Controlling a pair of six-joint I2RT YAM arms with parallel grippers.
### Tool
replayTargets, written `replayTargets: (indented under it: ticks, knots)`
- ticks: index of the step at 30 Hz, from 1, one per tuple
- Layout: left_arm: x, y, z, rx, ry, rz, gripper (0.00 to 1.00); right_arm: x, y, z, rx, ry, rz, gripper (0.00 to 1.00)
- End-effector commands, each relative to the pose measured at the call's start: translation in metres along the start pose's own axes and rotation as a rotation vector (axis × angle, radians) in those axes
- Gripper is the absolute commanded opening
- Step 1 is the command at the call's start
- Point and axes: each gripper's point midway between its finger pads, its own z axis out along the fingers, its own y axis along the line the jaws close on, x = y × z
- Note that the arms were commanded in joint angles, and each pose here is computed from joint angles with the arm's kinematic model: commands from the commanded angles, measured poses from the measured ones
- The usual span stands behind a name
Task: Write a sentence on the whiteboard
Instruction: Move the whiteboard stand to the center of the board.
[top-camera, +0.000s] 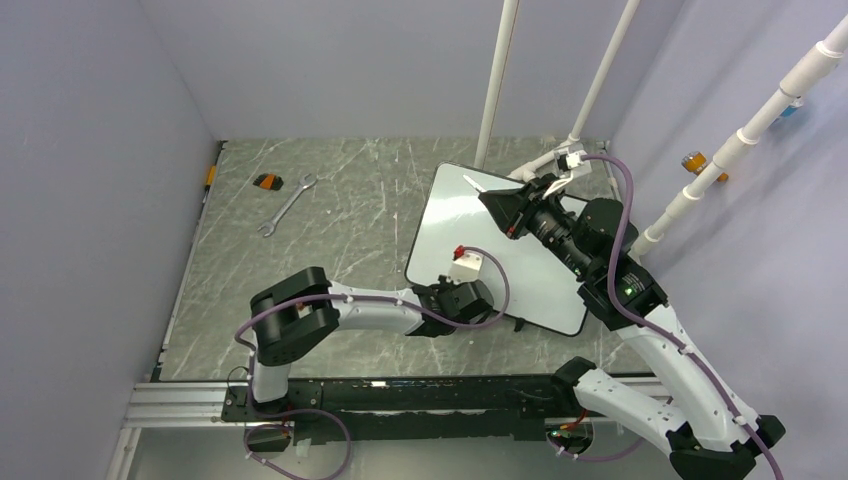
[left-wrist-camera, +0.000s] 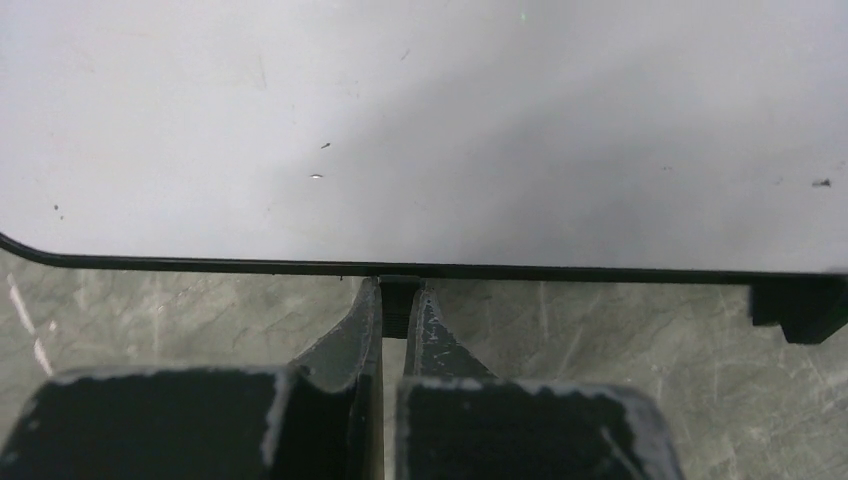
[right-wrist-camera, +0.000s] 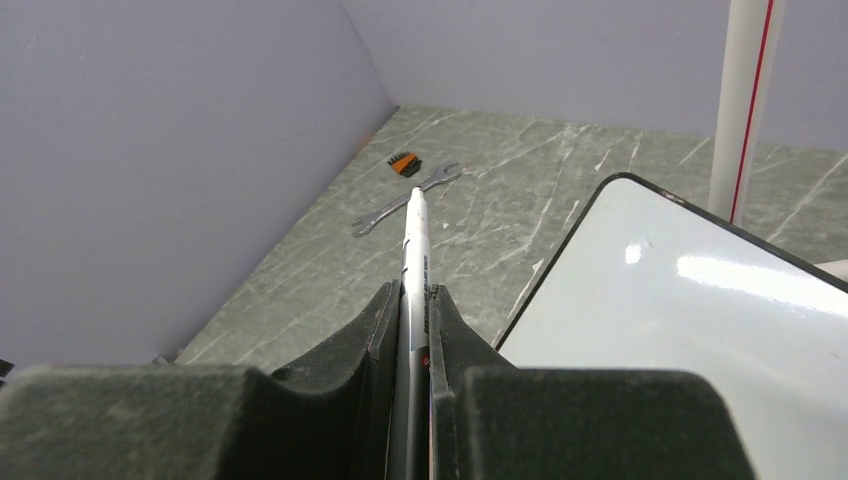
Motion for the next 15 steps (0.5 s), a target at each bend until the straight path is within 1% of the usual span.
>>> replayTargets:
  ticks: [1, 10, 15]
  knots:
    - [0.024, 0.061, -0.014, -0.209, 0.042, -0.025, 0.00, -0.022, 0.007, -0.002, -0.016, -0.061, 0.004, 0.00]
    - [0.043, 0.112, -0.035, -0.351, 0.062, -0.135, 0.00, -0.018, 0.013, 0.006, -0.045, -0.052, 0.040, 0.00]
    - [0.057, 0.148, -0.050, -0.478, 0.079, -0.224, 0.00, -0.018, 0.016, 0.009, -0.063, -0.050, 0.063, 0.00]
